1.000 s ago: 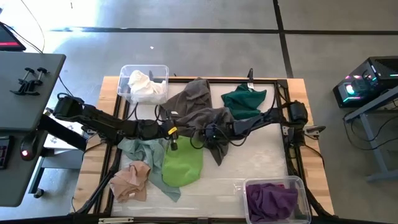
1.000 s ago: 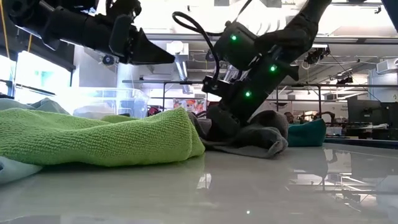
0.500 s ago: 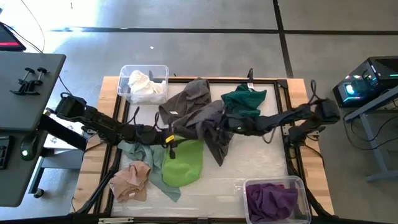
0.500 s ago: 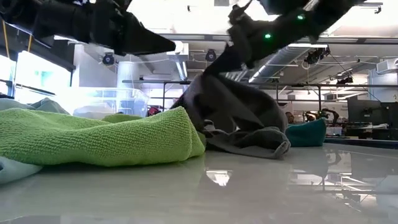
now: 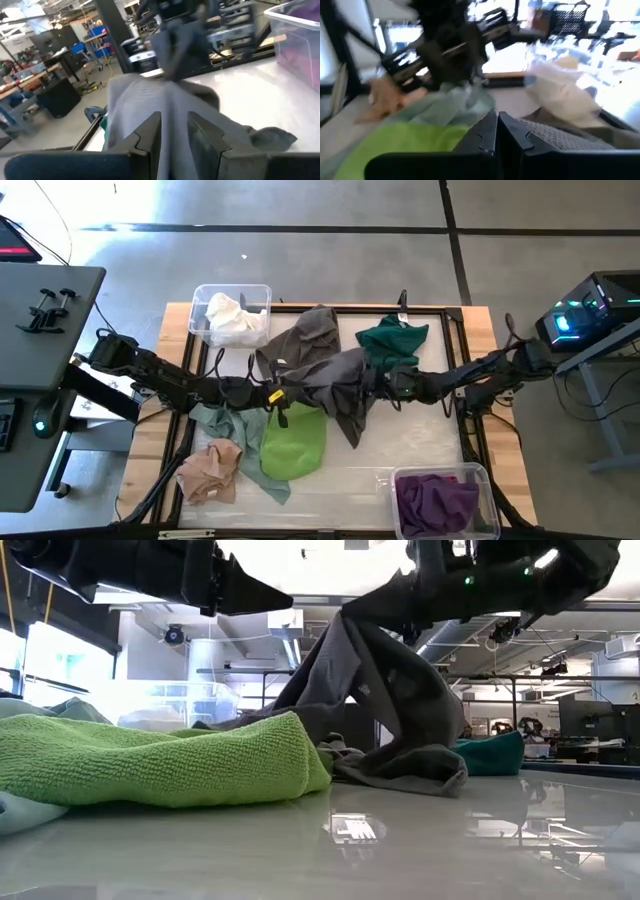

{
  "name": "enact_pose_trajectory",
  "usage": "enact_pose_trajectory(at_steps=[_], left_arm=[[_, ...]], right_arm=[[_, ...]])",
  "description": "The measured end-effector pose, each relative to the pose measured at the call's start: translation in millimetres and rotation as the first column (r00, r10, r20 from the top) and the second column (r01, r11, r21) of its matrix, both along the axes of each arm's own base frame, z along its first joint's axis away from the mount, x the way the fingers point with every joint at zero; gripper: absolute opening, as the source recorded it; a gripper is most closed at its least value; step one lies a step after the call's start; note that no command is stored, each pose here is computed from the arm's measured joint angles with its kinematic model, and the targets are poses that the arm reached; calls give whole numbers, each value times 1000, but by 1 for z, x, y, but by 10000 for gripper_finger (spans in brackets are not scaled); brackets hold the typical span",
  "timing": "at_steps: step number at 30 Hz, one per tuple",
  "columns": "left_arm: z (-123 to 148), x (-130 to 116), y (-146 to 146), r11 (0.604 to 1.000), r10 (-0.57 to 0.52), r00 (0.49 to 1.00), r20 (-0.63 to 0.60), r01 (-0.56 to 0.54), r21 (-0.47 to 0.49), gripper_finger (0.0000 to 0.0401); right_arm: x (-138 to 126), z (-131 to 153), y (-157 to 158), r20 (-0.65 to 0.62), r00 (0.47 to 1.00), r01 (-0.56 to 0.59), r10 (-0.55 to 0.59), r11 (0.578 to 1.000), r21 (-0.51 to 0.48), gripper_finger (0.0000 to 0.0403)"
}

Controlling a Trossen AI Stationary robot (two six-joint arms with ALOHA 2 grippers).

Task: Sort towels by color in basket
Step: Put the gray towel into the bottom transparent bin

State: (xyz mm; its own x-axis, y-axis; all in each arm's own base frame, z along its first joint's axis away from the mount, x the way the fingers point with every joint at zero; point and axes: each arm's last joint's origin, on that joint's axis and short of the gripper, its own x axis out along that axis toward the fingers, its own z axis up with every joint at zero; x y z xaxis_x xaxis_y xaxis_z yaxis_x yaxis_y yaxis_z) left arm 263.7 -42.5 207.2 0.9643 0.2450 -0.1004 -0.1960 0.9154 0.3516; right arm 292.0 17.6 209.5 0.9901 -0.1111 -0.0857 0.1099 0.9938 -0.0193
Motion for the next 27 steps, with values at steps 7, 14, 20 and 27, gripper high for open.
enact_pose_trajectory(at_steps=[7,14,20,27], left_arm=[[-4,0,5,999,45,998,-39,-45,-12,80],[-12,-1,10,994,76,992,-104,-83,-68,80],[-13,-2,10,994,77,991,-111,-85,-66,80],[-13,-1,12,994,90,989,-114,-97,-50,80]], right_arm=[[-11,48,28,-283,955,59,-87,992,-108,2],[-34,124,53,-319,894,202,-315,919,-339,1],[-48,185,66,-215,899,259,-382,858,-443,1],[-60,248,60,-100,936,261,-338,854,-450,1]])
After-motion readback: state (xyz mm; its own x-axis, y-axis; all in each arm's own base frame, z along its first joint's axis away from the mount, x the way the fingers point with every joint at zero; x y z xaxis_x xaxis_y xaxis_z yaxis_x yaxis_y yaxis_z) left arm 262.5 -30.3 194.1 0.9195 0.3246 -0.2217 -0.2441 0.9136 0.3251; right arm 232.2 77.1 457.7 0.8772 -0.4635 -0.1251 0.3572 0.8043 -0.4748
